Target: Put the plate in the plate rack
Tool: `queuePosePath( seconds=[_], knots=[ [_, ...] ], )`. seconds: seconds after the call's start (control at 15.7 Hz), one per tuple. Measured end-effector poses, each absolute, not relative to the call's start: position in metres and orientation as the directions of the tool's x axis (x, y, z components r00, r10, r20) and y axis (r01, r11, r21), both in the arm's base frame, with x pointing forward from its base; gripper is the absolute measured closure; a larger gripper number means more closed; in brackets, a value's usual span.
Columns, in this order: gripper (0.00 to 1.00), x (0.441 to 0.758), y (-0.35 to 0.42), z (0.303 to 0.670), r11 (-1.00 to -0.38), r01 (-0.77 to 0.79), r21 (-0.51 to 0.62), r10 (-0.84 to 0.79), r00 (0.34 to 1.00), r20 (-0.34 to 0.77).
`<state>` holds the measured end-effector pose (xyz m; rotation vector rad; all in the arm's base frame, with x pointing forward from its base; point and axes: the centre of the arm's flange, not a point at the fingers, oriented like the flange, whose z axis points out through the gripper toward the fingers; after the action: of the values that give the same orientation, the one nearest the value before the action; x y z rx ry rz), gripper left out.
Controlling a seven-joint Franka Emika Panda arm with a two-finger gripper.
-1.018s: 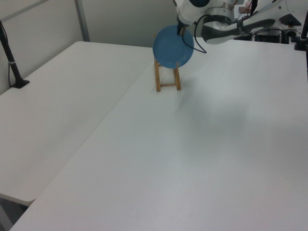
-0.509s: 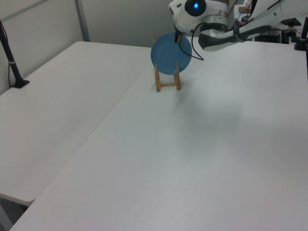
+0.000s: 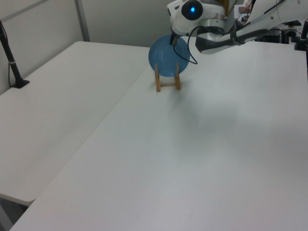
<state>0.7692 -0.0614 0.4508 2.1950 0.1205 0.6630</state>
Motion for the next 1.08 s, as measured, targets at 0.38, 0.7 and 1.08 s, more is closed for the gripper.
queuePosePath(
  seconds=[0.38,0.7,1.08],
  knots=[
    [0.0,0.77,-0.012,0.48,-0.788,-0.359,0.5,0.094,0.733,0.674],
    [0.0,0.751,0.066,0.467,-0.869,-0.431,0.245,-0.182,0.737,0.651],
    [0.0,0.69,0.102,0.448,-0.942,-0.304,0.142,-0.273,0.94,0.204]
  ],
)
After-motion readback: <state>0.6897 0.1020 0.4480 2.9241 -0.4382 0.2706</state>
